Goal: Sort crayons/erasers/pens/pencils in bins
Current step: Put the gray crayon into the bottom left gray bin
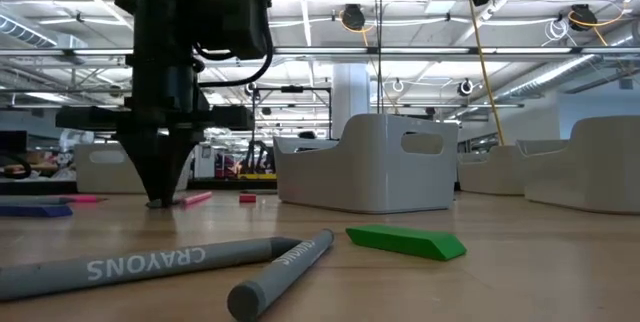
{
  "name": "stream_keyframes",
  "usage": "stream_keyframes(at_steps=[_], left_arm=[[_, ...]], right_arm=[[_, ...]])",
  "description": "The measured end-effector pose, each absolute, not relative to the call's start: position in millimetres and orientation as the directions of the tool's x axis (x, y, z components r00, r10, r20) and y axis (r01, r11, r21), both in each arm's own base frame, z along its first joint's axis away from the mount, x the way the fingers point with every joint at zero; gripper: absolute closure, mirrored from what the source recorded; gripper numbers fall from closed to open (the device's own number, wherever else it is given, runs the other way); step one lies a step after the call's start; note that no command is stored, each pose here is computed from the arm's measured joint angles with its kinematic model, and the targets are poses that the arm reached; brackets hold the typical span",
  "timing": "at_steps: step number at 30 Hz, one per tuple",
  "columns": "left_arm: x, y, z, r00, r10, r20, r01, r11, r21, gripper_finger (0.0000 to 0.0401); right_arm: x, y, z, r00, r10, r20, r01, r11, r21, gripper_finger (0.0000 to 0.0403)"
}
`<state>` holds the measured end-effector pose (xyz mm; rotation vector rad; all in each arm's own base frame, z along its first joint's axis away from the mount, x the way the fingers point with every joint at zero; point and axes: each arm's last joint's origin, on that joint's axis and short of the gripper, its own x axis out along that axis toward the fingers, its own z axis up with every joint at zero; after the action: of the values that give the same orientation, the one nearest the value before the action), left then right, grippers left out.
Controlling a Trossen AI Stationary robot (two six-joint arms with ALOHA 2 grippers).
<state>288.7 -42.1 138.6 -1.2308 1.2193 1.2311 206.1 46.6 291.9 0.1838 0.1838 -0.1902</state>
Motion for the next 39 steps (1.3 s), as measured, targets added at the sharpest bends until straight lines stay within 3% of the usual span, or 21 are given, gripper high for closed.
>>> stream_keyframes(at_steps=[6,13,20,26,33,39], left_arm=[[272,-42,145,-0.147,-0.059,-0.987,-0.989,-0.015,0.149,0.0361],[253,-36,180,-0.116,0.026,-0.993,-0.993,0.003,0.117,0.0374],[239,-26,225,0.13,0.192,-0.973,-0.991,0.036,-0.126,0.0366],[241,-20,248,0.347,0.356,-0.868,-0.934,0.049,-0.354,0.0375],[277,-20,266,0.638,0.361,-0.68,-0.767,0.214,-0.605,0.0376],[292,-22,275,0.749,0.347,-0.564,-0.66,0.327,-0.676,0.038]], right_arm=[[206,47,292,0.965,-0.17,-0.198,0.204,0.965,0.165,0.0328],[208,46,284,0.959,-0.178,-0.219,0.2,0.976,0.083,0.0328],[205,41,269,0.913,-0.332,-0.239,0.339,0.941,-0.011,0.0328],[207,37,264,0.867,-0.438,-0.238,0.414,0.899,-0.147,0.0328],[215,37,256,0.858,-0.443,-0.26,0.415,0.896,-0.157,0.0323],[216,36,255,0.87,-0.403,-0.284,0.394,0.915,-0.091,0.0302]])
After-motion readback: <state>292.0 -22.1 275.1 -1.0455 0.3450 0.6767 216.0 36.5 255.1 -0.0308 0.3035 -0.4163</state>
